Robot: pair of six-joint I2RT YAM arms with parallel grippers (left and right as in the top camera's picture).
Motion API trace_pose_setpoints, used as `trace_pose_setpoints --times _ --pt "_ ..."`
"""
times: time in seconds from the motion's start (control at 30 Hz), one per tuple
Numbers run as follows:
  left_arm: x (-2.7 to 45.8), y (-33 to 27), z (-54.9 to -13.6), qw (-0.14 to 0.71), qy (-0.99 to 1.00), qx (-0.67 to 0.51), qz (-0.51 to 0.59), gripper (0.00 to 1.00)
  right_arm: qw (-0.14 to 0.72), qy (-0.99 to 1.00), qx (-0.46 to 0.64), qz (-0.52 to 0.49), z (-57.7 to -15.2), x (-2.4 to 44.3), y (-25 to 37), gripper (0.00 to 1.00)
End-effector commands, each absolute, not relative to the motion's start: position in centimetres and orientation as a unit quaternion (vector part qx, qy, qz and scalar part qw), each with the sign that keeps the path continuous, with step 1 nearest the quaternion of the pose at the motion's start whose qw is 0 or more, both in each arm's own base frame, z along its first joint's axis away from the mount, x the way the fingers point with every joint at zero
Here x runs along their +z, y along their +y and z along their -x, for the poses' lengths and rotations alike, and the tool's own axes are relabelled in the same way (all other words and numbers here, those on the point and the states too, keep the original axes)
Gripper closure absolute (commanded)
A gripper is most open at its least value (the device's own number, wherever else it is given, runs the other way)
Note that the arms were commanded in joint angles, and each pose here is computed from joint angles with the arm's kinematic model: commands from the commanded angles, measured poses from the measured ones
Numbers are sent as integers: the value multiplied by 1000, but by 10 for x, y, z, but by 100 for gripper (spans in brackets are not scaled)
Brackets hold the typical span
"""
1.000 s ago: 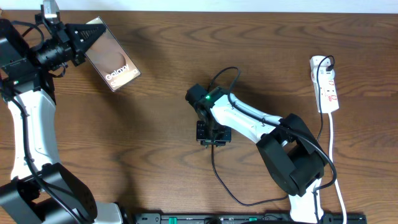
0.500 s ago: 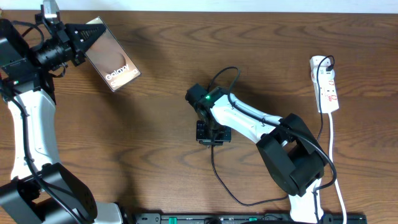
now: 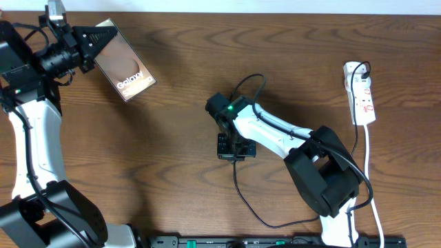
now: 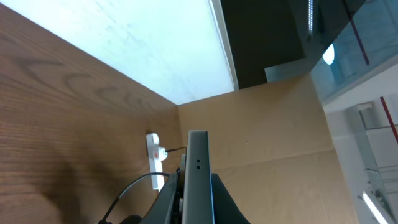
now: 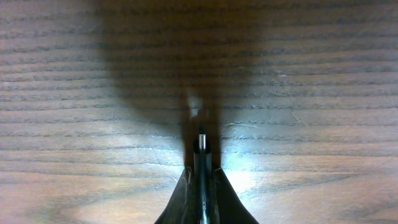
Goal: Plug charger to phone and switch on socket
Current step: 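Lower and close the right gripper on the cable's plug end, then lift the plug and carry it left toward the phone's bottom edge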
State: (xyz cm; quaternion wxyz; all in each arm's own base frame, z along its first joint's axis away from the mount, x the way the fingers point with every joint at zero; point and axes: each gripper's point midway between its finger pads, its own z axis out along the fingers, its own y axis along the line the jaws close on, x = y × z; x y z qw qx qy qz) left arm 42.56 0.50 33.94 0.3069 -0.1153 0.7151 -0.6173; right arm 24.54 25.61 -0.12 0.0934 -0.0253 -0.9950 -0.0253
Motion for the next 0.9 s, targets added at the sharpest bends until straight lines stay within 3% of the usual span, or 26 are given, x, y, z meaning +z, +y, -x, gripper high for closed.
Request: trace_pose_setpoints --times 0.0,0.27,0.43,0.6,0.87 --pt "343 2 -420 303 714 -623 98 93 99 -994 -24 29 -244 -3 253 99" --pt "343 2 -420 303 714 -623 99 92 107 -993 -36 29 -242 -3 258 99" --pt "343 2 -420 303 714 -623 98 93 117 -988 -99 -16 -246 4 276 99" --pt "343 2 -420 303 714 -623 98 92 129 -946 -267 -128 -254 36 317 99" --pt "343 2 -420 303 714 -623 98 93 79 -722 -615 -308 -250 144 361 99"
